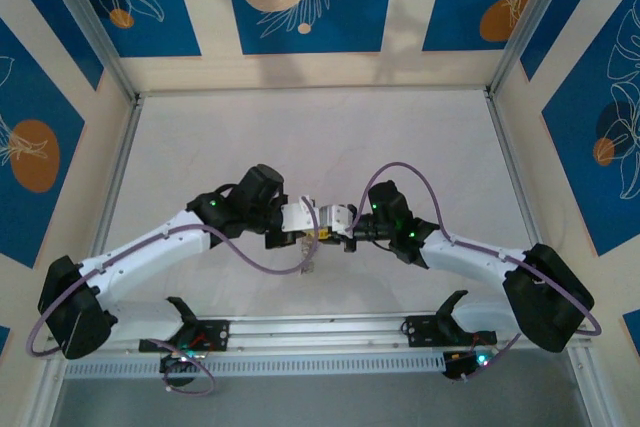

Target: Put the keys on the keyring

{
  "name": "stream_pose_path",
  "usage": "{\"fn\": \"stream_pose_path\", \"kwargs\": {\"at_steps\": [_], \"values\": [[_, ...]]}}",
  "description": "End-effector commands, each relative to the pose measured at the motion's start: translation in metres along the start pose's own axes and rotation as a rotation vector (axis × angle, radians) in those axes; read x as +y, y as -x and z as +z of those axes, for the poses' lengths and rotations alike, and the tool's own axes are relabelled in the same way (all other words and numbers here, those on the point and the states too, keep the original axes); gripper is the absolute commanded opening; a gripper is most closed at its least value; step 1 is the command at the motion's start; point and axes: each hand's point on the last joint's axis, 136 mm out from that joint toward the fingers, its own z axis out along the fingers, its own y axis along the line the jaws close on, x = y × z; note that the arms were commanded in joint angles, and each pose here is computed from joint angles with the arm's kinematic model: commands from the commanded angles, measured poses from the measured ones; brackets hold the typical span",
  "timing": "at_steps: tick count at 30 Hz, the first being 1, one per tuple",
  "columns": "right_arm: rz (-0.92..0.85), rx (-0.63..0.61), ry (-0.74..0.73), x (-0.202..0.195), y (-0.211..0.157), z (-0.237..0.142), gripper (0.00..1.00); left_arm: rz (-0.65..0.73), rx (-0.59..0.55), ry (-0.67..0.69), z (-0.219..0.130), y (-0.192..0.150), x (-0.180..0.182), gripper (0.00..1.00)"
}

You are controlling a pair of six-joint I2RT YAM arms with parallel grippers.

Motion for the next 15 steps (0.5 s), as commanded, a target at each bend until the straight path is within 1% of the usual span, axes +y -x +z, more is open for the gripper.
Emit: {"fn": "stream_pose_path", "kwargs": {"at_steps": [1, 2, 3, 5, 6, 9, 15], "values": [[0.014, -0.028, 0.012, 0.0, 0.009, 0.004, 0.04, 0.028, -0.062, -0.017, -0.008, 0.019, -0.003, 0.0], [0.017, -0.029, 0.017, 0.0, 0.01, 0.004, 0.0, 0.027, -0.067, -0.021, -0.008, 0.019, -0.004, 0.0], [0.021, -0.032, 0.019, 0.0, 0.011, 0.004, 0.0, 0.029, -0.073, -0.02, -0.008, 0.018, -0.005, 0.02], [0.024, -0.077, 0.029, 0.003, 0.016, 0.0, 0.0, 0.037, -0.09, -0.01, -0.01, 0.017, -0.007, 0.13], [0.034, -0.102, 0.029, 0.003, 0.018, -0.003, 0.0, 0.041, -0.094, -0.002, -0.011, 0.016, -0.008, 0.14], [0.051, -0.17, 0.043, 0.003, 0.024, -0.012, 0.0, 0.041, -0.112, 0.031, -0.015, 0.008, -0.012, 0.15], [0.039, -0.231, 0.056, 0.008, 0.029, -0.02, 0.0, 0.028, -0.186, 0.096, -0.021, 0.007, -0.012, 0.17]]}}
